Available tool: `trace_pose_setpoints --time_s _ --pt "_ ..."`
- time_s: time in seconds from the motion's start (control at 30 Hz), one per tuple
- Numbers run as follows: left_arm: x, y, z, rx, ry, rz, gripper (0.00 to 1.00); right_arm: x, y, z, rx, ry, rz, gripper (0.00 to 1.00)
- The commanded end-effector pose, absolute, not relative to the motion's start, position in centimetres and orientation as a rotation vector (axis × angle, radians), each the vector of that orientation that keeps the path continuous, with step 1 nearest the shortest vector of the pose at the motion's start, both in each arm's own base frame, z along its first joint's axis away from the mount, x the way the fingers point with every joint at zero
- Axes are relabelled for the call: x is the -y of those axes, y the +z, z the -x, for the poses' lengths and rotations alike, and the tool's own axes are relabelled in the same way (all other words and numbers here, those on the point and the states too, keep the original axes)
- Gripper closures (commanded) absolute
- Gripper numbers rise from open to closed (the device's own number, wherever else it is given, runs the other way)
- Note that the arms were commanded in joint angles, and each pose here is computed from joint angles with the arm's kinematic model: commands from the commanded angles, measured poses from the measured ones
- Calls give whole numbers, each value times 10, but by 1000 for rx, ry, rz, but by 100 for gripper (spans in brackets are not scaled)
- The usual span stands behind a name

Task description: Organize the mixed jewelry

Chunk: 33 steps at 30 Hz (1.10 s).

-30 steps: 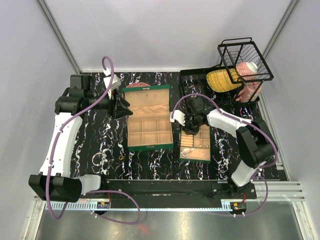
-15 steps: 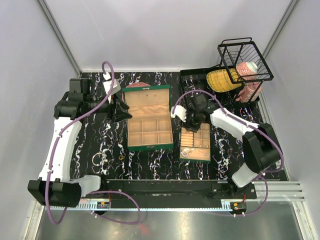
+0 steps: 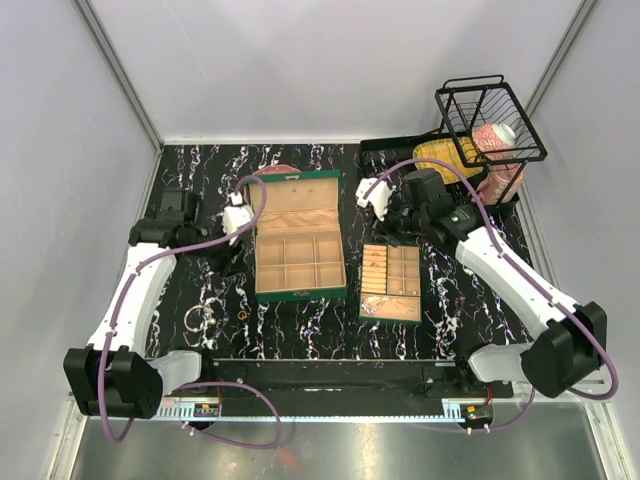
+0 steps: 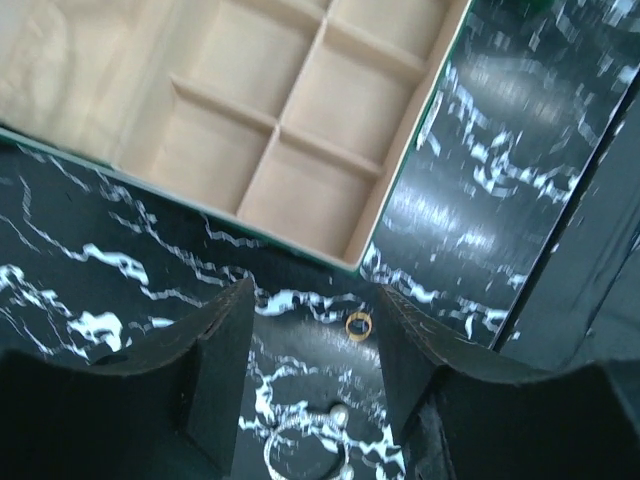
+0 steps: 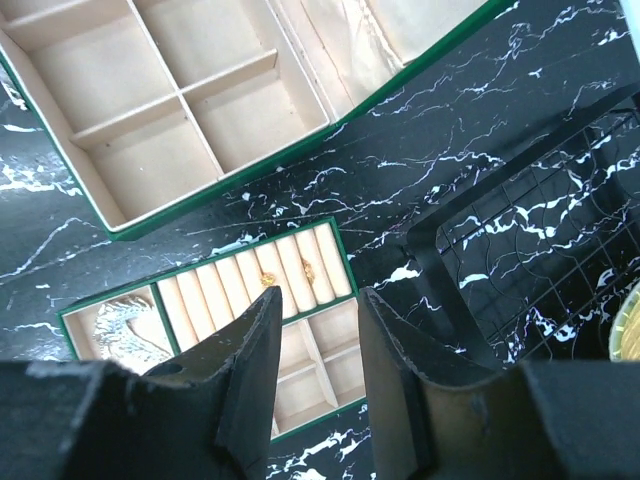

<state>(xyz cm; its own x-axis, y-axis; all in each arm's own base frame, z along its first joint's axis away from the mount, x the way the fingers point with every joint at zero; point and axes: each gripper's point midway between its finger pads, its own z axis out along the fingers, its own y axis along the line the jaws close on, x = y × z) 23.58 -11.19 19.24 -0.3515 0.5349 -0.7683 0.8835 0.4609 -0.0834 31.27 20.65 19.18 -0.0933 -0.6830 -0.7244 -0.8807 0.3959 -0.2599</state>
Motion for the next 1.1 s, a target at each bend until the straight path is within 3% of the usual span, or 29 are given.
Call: trace_pose_setpoints --time_s 0.0,0.43,1.07 --pt "79 149 -227 -2117 -459 -1344 46 -211 228 -302 -1802 383 1251 58" --pt "54 72 -192 -2224 -366 -1523 46 -199 206 -288 -1836 360 1228 59" --pt "75 30 -204 -2230 -249 -1661 47 -195 189 -284 -1878 365 1216 60"
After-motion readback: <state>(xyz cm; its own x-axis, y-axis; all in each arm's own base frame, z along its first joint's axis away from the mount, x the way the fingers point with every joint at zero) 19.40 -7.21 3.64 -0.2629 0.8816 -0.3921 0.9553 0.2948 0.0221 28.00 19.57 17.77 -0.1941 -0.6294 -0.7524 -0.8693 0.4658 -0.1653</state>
